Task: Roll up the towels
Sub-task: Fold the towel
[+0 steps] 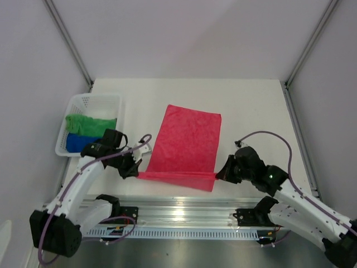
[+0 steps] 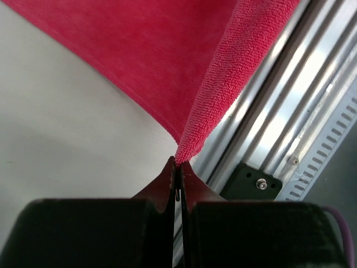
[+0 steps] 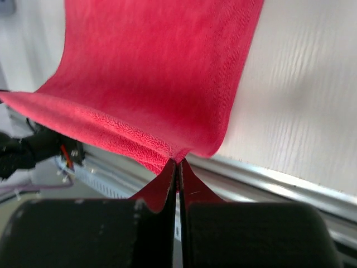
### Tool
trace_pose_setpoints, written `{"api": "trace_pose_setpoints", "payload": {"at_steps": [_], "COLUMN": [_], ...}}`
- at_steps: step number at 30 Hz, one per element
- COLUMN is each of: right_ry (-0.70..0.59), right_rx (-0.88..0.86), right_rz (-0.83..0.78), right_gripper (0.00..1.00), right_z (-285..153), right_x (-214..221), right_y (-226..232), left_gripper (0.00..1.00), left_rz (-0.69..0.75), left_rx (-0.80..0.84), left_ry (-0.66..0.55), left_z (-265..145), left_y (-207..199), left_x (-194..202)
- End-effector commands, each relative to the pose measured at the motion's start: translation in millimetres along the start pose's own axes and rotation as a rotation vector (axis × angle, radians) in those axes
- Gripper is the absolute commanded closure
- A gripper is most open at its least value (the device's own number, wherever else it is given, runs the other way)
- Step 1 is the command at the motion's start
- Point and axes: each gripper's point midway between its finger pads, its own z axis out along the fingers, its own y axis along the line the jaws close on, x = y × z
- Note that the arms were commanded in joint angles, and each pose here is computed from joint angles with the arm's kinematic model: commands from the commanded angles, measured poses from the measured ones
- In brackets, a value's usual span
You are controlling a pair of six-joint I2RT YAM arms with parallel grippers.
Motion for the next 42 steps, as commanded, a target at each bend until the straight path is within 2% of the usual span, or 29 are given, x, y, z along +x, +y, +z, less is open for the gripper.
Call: {"api": "trace_pose_setpoints", "payload": {"at_steps": [1, 2, 3, 5, 7, 8, 10, 14, 15, 17, 18, 23, 28, 42], "right_ry": [-0.129, -0.145, -0.133, -0.164, -0.209, -0.232, -0.261, -0.246, -0.238, -0.226, -0.227, -0.218, -0.191, -0.173], "right_rx": [0.105, 0.124, 0.124, 0.134, 0.137, 0.147, 0.151, 0.126, 0.119, 0.146, 0.168, 0.176, 0.181, 0.245], "right_rz": [-0.017, 0.012, 0.007, 0.052, 0.052, 0.055, 0.048, 0.024, 0.026, 0.022, 0.039, 0.075, 0.079, 0.103], "right_gripper": [1.00, 1.00, 1.00, 1.00, 1.00, 1.00, 1.00, 1.00, 1.00, 1.00, 1.00, 1.00, 1.00, 1.00], "right_z": [11, 16, 20, 35, 46, 49, 59, 81, 85, 90, 94, 107, 124, 146], "right_x": [-53, -69, -76, -106, -133, -144, -172, -203, -209, -218, -228, -246, -257, -273], "right_y": [5, -1, -2, -11, -16, -20, -26, -27, -29, -36, -43, -54, -55, -68], "left_gripper": [0.99, 0.99, 0.99, 0.99, 0.99, 0.99, 0.99, 0.99, 0.99, 0.99, 0.99, 0.99, 0.99, 0.98], "left_rz": [-0.038, -0.079, -0.121, -0.132, -0.176, -0.167, -0.188, -0.210, -0.194, -0.213, -0.197, -0.181, -0.183, -0.216], "left_rx": [-0.168, -0.189, -0.172, -0.209, -0.172, -0.188, -0.173, -0.193, -0.220, -0.217, -0.245, -0.271, -0.275, -0.310], "left_ry": [-0.095, -0.120, -0.092, -0.124, -0.078, -0.105, -0.087, -0.069, -0.102, -0.083, -0.108, -0.102, -0.050, -0.030], "left_z": [-13, -16, -6, -10, 9, 2, 16, 33, 25, 37, 32, 42, 65, 92], "left_y": [57, 68, 79, 104, 120, 131, 150, 185, 197, 207, 217, 236, 250, 277], "left_x": [-55, -71, -73, -100, -101, -121, -130, -152, -170, -170, -183, -196, -189, -195]}}
